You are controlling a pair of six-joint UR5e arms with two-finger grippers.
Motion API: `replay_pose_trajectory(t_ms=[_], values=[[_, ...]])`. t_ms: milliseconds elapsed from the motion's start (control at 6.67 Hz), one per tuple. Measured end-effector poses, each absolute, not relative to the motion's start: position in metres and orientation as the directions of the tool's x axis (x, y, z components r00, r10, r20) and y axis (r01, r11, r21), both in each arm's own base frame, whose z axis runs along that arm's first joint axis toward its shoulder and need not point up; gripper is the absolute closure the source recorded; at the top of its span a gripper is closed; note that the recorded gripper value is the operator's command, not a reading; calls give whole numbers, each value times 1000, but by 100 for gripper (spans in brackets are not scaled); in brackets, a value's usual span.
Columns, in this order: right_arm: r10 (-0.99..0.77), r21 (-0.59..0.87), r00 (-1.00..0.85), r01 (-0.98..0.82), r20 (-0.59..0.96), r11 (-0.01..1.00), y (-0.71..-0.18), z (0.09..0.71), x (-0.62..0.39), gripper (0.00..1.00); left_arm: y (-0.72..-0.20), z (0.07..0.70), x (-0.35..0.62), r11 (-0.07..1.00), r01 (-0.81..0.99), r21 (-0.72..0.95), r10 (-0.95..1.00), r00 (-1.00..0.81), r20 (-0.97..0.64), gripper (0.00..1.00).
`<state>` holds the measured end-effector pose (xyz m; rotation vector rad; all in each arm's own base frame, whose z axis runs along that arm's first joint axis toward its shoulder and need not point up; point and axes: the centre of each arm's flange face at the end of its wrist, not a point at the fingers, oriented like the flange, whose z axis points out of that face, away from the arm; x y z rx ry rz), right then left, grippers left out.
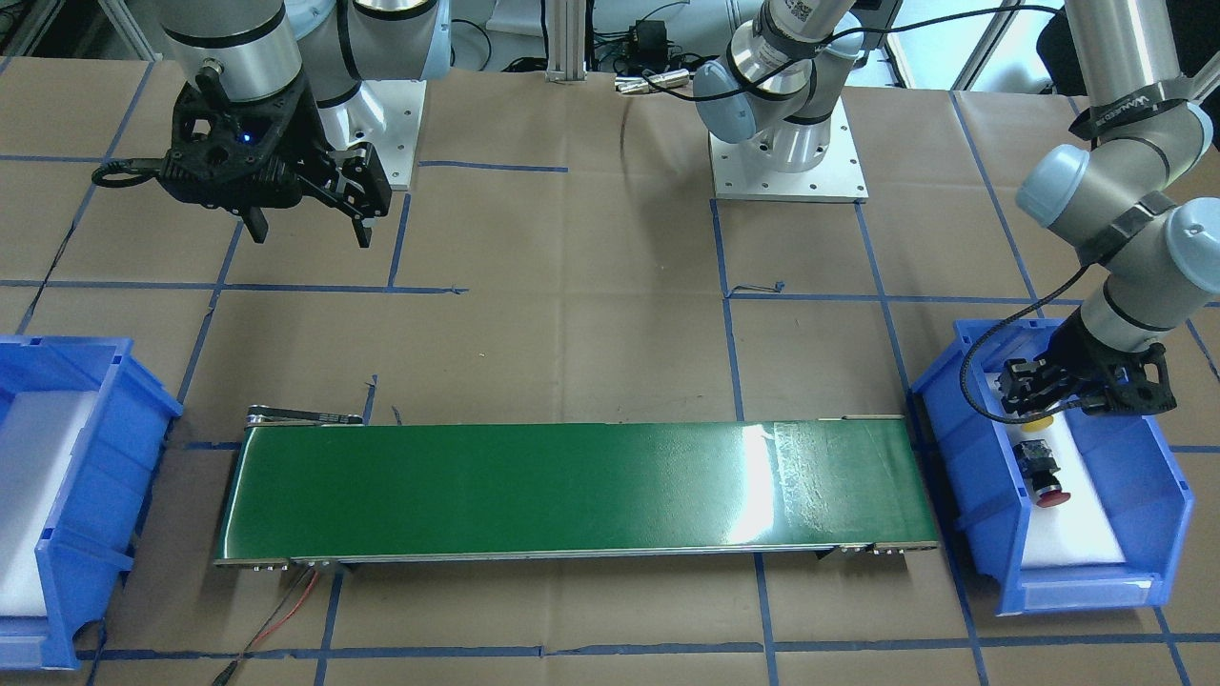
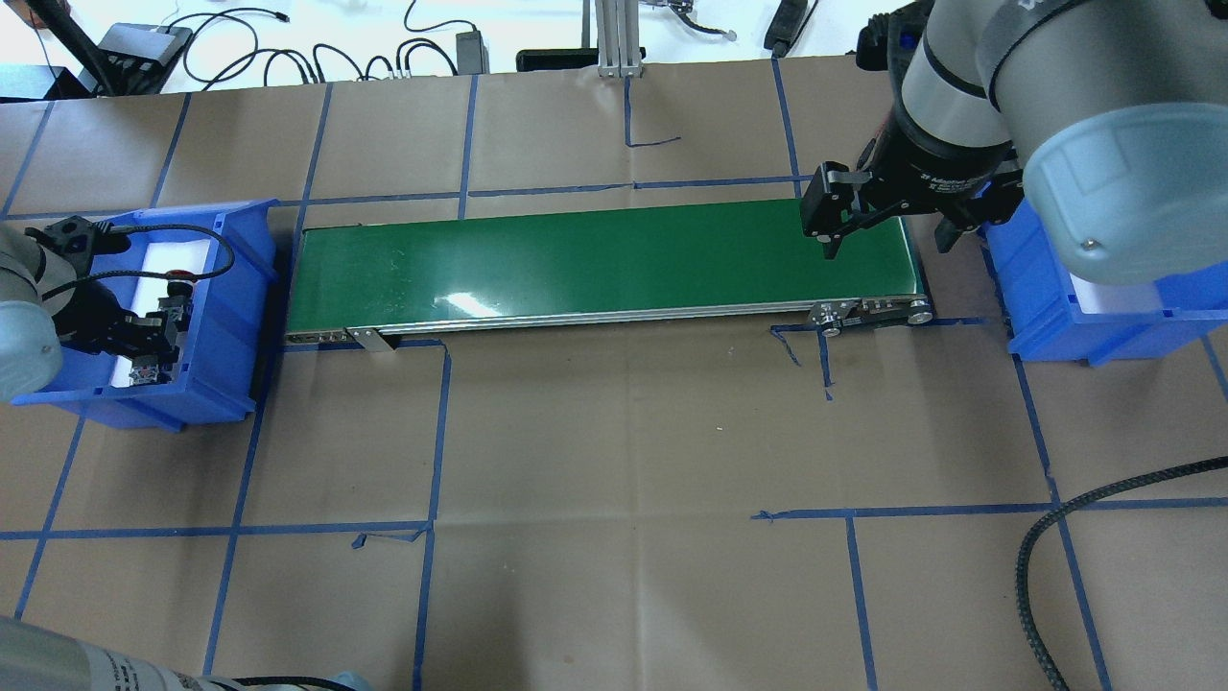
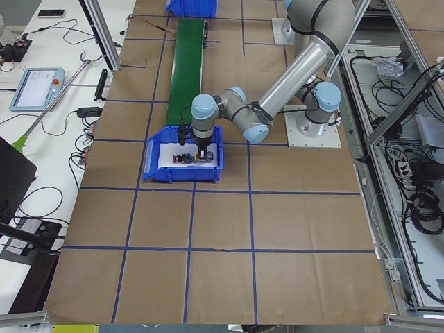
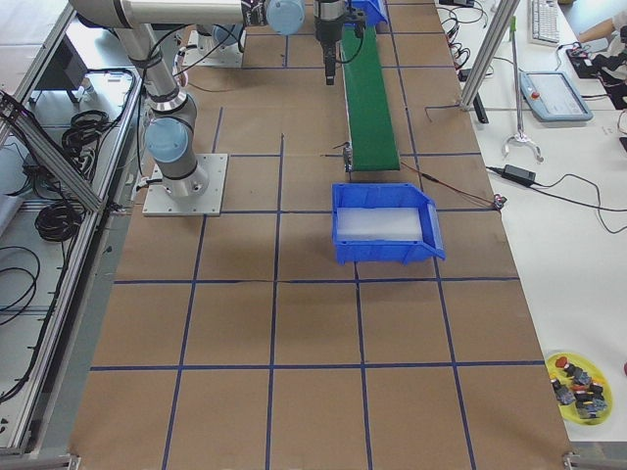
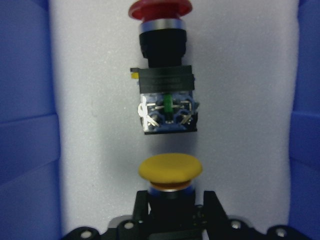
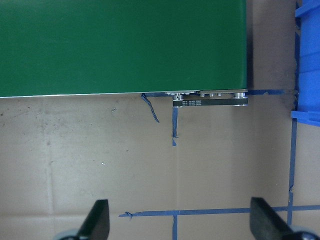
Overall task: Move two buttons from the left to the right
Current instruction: 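Lower the left gripper and grasp the yellow-capped button, then lift the yellow button and carry it onto the conveyor start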
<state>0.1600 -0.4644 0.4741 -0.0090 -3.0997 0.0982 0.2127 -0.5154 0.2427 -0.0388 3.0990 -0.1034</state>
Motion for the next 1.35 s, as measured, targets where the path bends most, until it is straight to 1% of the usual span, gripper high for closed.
replay_pose_trajectory(t_ms=[150, 599, 749, 1049, 1348], values=[[7, -63, -999, 4, 40, 998, -464, 474, 160, 0, -519, 268, 216, 997, -23, -69, -26, -999, -42, 95], [4, -61, -999, 1, 41, 998, -465, 473, 159, 0, -534, 378, 225, 999, -21, -29, -21, -1000, -16, 95], [3, -61, -999, 0, 41, 998, -465, 473, 159, 0, -539, 406, 227, 1000, -17, -15, -17, -1000, -9, 95], [2, -61, -999, 0, 41, 998, -465, 473, 159, 0, -552, 426, 219, 1000, -11, -11, -11, -1000, 1, 94], [2, -60, -999, 0, 41, 998, -465, 473, 159, 0, -576, 426, 160, 1000, 16, -16, 16, -1000, -6, 94]])
